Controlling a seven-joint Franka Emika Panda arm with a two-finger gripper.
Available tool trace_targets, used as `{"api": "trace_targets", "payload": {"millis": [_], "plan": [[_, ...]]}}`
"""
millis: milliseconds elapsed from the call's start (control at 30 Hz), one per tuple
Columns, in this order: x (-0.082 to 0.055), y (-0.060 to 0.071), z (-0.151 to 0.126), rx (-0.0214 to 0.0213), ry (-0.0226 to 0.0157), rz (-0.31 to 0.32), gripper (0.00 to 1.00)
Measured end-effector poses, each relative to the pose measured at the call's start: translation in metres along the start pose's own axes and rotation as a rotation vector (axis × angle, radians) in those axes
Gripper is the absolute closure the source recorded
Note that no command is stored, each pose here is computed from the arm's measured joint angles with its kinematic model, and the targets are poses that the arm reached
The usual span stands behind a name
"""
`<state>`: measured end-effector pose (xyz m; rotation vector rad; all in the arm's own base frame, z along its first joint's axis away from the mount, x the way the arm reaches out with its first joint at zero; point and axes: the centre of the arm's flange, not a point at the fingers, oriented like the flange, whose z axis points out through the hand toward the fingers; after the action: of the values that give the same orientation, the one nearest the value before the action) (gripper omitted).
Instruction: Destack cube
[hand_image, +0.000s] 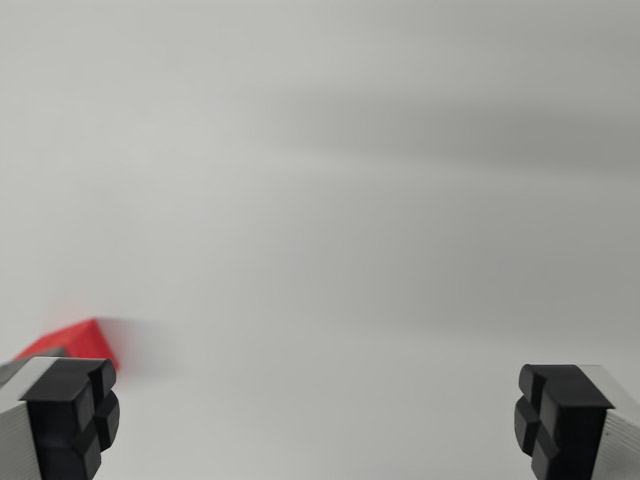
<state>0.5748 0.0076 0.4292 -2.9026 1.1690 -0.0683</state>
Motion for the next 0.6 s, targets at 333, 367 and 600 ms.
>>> {"api": "trace_targets", "payload": {"millis": [333, 367, 600], "plan": [[-0.01, -0.001, 0.005, -0.0018, -0.0028, -0.014, 0.0], [-0.011, -0.002, 0.006, -0.0017, -0.0029, -0.016, 0.0], [-0.022, -0.003, 0.011, -0.0031, -0.0051, -0.031, 0.0]]}}
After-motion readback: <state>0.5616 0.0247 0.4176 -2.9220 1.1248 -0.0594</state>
